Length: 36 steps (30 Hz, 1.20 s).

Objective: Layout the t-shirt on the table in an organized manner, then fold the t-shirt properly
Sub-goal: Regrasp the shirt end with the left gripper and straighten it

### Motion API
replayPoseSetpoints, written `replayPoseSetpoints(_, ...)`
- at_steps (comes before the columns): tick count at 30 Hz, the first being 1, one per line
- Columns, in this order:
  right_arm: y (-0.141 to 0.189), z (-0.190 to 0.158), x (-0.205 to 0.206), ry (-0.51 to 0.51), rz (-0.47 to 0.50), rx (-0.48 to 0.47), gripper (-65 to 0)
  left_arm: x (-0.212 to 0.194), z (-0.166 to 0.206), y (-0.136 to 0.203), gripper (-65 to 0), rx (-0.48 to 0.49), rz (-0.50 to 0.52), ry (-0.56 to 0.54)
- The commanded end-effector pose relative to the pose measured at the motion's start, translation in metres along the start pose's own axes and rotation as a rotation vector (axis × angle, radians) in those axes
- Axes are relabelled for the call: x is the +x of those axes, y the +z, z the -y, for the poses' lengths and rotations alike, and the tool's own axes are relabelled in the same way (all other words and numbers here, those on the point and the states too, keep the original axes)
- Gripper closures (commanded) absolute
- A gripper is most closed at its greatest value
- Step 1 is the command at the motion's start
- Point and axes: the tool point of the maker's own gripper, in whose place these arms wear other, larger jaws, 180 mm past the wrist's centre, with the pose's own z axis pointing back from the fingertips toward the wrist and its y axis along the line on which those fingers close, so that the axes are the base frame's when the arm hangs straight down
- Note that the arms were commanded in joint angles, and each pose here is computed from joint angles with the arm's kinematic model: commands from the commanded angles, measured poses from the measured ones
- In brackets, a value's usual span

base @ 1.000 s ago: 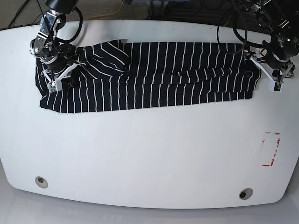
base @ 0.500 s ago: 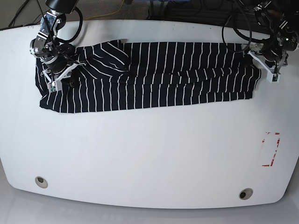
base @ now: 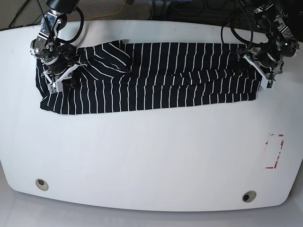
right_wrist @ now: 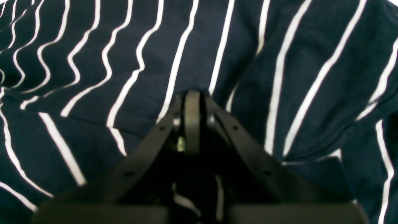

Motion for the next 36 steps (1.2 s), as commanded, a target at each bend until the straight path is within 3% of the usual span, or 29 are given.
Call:
replayPoseSetpoints(1,0.007,0.008,-0.058,0.044,-0.258,-0.044,-2.4,0.012,0.006,0.001,-63.8,-0.021,0.033,-0.019)
replayPoseSetpoints(15,0.007,0.008,-0.058,0.044,-0.258,-0.044,-2.4,0.014,0.027,-0.009,-62.9,-0.076,0.016,-0.07)
replayPoseSetpoints(17,0.007,0.008,-0.058,0.044,-0.258,-0.044,-2.4,0.014,0.029,-0.009,-59.6,-0.079,0.015,-0.073)
replayPoseSetpoints(24,0.007,0.008,-0.058,0.044,-0.258,-0.044,-2.4,0.013,0.03,-0.01,-35.7,-0.081,0.013,-0.073)
replayPoseSetpoints(36,0.007,0.008,-0.058,0.044,-0.258,-0.044,-2.4,0.015,0.03,-0.009,-6.7,-0.084,0.018,-0.073)
